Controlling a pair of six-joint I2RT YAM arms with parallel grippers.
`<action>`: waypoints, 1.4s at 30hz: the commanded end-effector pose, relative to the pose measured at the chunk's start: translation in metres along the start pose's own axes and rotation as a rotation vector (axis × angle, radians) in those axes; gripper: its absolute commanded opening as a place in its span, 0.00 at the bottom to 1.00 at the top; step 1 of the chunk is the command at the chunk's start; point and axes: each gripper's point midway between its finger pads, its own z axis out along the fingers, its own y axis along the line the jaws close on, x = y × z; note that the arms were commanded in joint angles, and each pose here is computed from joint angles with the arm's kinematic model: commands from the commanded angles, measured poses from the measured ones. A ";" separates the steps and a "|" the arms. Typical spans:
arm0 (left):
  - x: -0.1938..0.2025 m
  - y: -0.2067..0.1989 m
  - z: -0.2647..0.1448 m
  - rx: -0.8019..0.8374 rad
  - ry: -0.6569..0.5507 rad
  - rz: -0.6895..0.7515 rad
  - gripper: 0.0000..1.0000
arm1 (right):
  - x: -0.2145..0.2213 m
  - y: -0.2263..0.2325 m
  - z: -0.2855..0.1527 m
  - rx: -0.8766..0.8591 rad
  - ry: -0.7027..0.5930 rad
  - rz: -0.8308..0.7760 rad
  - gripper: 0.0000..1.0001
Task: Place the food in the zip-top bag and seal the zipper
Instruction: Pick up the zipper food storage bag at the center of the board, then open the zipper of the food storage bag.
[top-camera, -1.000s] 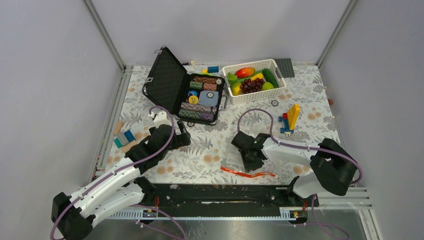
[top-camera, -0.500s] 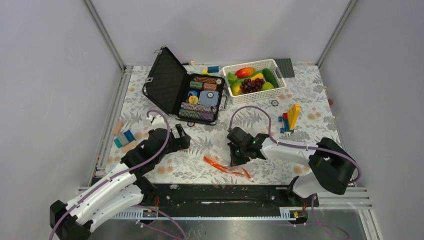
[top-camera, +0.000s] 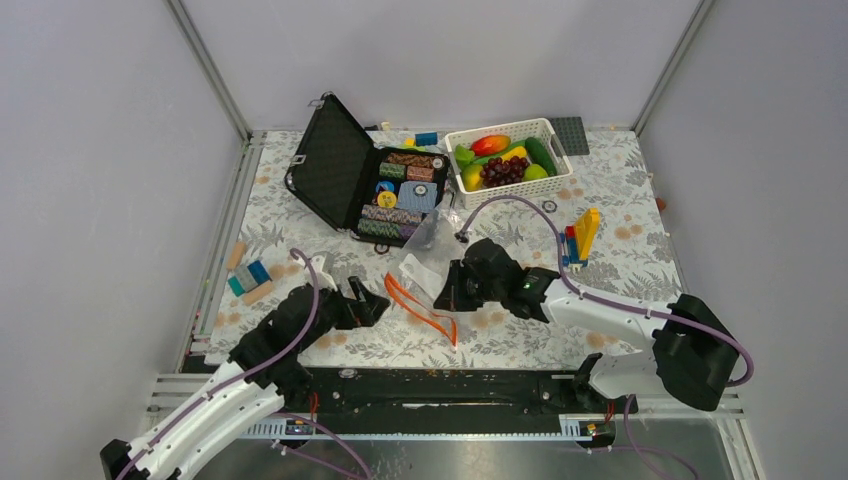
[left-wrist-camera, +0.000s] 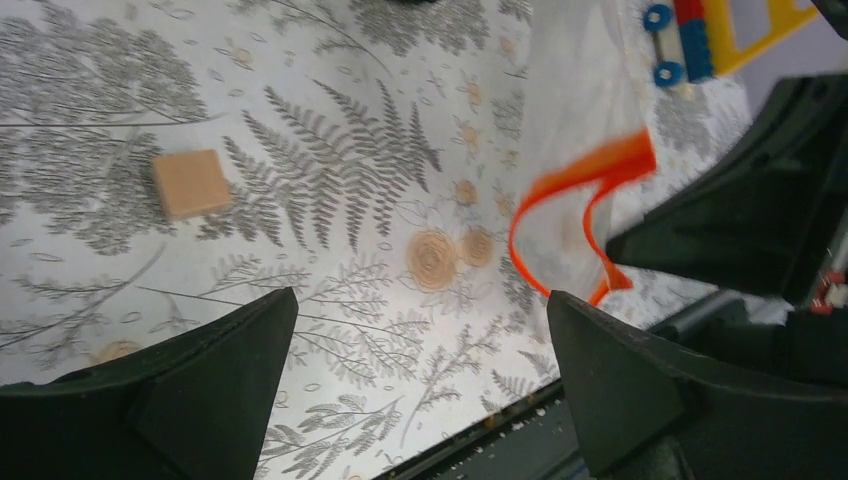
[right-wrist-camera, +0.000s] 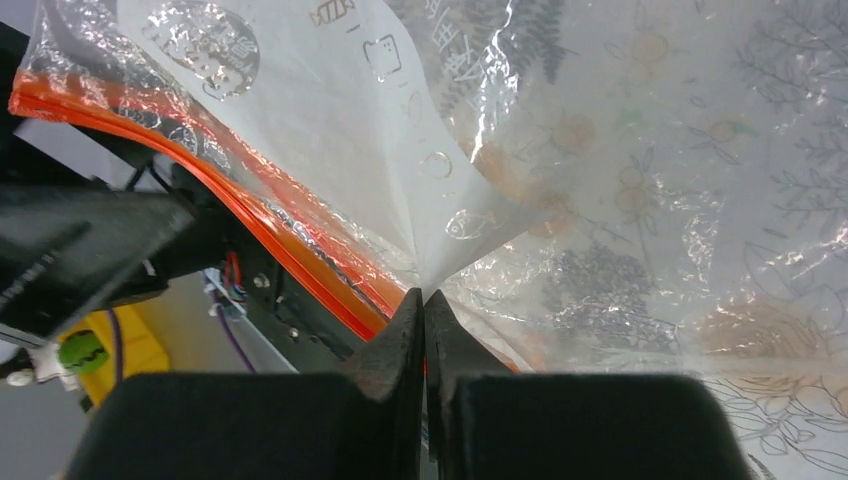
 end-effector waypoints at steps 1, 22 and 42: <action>0.003 -0.033 -0.004 0.213 -0.010 -0.041 0.99 | -0.020 0.028 -0.009 -0.137 -0.043 0.084 0.00; -0.018 -0.060 0.037 0.315 -0.113 -0.080 0.84 | -0.040 0.062 -0.019 -0.301 -0.027 0.189 0.00; -0.034 -0.085 0.023 0.313 -0.051 -0.111 0.00 | -0.053 0.055 -0.059 -0.179 -0.175 -0.195 0.73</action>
